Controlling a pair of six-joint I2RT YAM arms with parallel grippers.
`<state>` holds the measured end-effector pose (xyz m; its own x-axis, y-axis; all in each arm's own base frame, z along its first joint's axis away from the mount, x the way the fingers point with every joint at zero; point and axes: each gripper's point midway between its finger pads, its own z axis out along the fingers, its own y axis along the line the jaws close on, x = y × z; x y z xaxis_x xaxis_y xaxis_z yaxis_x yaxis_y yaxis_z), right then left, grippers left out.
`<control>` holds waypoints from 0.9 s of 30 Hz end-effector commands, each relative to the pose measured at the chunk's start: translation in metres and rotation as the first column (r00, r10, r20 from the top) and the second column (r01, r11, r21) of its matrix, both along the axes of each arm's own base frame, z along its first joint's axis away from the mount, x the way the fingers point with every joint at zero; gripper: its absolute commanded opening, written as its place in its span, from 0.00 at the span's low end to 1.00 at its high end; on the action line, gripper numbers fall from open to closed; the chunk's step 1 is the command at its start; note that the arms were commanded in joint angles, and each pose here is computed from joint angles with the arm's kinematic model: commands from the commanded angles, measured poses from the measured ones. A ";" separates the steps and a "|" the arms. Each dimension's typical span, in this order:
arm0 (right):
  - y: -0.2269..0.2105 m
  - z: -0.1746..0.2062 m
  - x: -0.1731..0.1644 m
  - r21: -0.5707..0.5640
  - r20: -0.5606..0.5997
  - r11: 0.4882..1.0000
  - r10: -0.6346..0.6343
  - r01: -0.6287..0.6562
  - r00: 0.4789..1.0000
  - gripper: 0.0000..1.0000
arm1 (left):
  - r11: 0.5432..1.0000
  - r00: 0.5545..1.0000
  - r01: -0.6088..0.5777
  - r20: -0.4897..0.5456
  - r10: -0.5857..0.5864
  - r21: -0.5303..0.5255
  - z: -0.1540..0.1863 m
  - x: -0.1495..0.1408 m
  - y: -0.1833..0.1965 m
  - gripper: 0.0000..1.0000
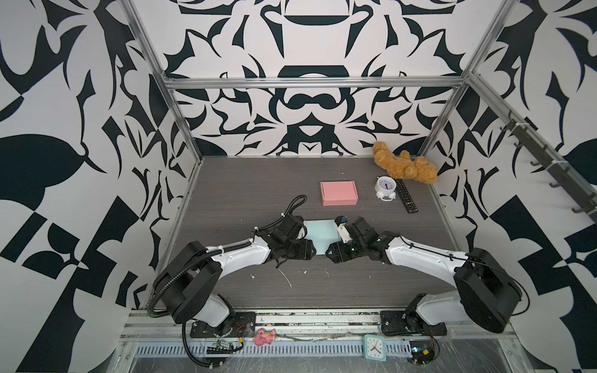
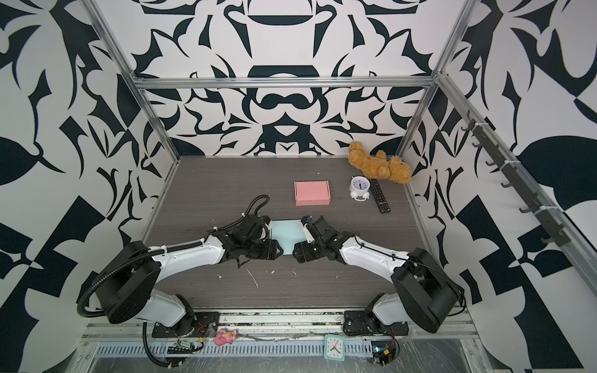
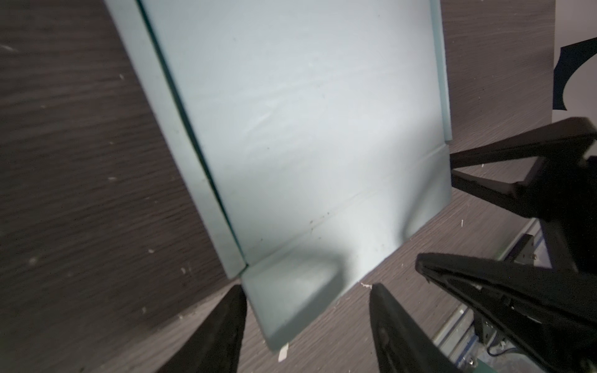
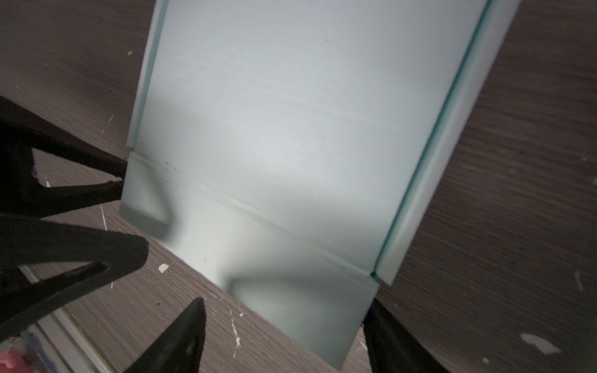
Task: Assemble paper box
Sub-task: Fold and tuck the lid into the gap.
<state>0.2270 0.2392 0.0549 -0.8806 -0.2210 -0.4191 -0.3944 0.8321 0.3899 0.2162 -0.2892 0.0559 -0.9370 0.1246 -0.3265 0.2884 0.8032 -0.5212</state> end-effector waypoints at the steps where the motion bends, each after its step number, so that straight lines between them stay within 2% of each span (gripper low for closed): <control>1: 0.010 0.005 0.002 0.032 0.013 0.999 0.016 -0.016 1.000 0.77 | 1.000 1.000 0.004 0.016 -0.004 -0.026 0.005 0.001 -0.005 0.63; 12: 0.005 0.000 0.005 0.005 0.025 1.000 0.000 0.000 1.000 0.77 | 1.000 1.000 0.011 0.006 -0.011 -0.025 0.001 -0.002 -0.005 0.63; 27: 0.003 -0.001 0.010 -0.020 0.043 1.000 -0.004 0.005 0.999 0.71 | 1.000 1.000 0.005 0.001 -0.005 0.004 -0.008 0.001 -0.003 0.61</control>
<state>0.2309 0.2346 0.0430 -0.8852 -0.2238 -0.4079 -0.3792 0.8552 0.3534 0.2188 -0.2910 0.0514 -0.9363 0.1231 -0.3290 0.2883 0.8044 -0.5195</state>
